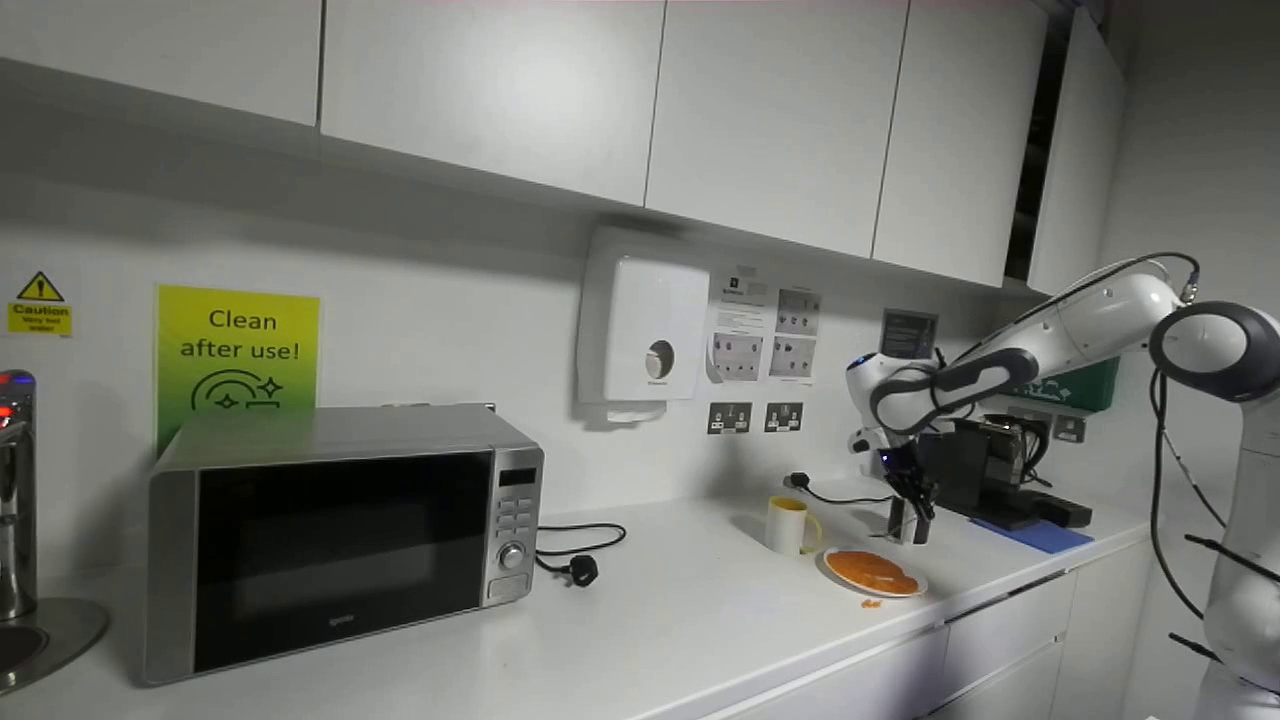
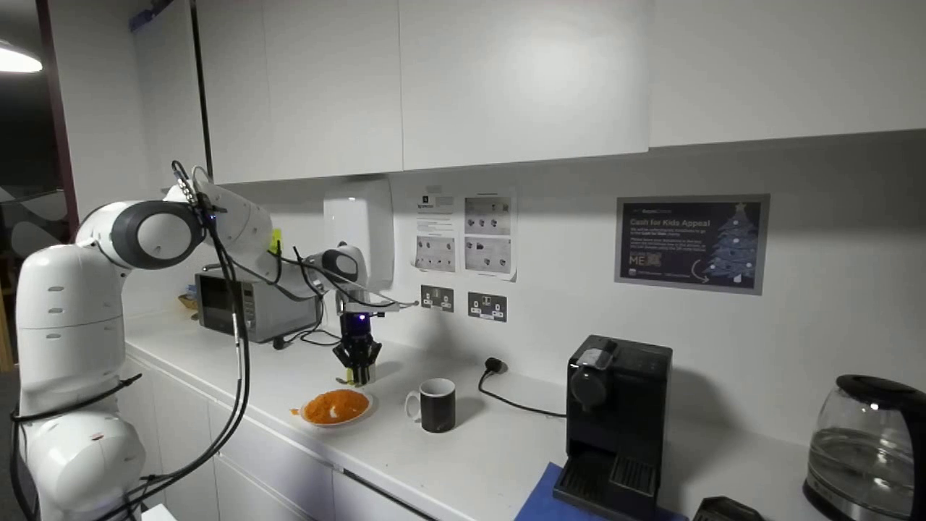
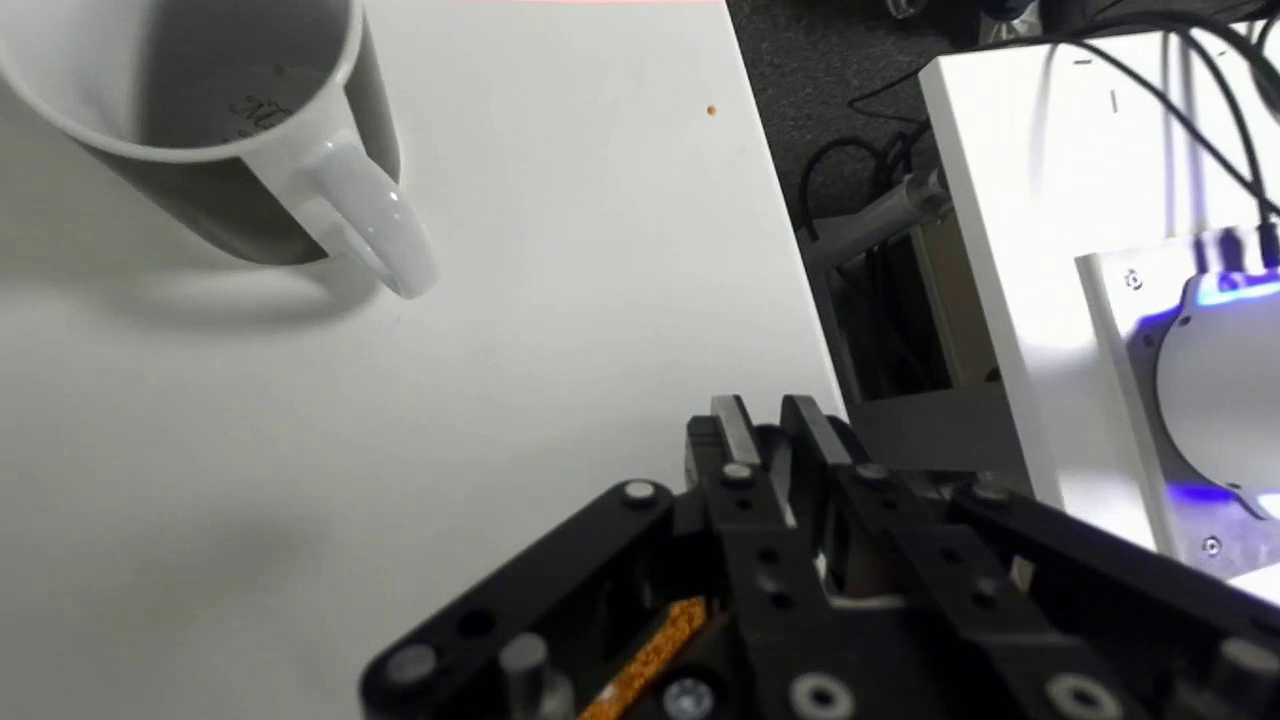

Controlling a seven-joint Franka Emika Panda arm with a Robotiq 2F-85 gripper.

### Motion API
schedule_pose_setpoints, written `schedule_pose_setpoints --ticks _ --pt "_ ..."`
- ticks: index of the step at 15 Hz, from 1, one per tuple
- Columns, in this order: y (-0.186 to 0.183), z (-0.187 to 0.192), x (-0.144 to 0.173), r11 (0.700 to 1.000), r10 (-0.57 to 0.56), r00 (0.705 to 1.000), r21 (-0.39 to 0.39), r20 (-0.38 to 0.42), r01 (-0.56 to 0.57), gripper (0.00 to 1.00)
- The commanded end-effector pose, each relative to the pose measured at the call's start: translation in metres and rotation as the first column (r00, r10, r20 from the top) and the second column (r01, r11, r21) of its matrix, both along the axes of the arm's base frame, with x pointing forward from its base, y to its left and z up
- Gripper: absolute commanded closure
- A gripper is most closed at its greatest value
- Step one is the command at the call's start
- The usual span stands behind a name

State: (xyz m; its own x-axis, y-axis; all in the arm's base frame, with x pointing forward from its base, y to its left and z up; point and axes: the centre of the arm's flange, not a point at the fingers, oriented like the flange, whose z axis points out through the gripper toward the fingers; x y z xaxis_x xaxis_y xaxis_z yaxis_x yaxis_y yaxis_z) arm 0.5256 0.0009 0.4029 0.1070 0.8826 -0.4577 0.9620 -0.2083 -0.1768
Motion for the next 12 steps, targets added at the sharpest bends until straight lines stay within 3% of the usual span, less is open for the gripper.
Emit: schedule_pose_setpoints --ticks 1,5,12 --pt "-0.012 -0.032 -0.055 1.000 0.002 0.997 0.003 0.072 -0.003 0.97" --pt "-0.014 -0.056 -0.073 0.999 0.036 0.991 0.024 0.127 -0.039 0.97" --pt "-0.010 -0.061 -0.078 0.994 0.066 0.962 0.072 0.263 -0.088 0.97"
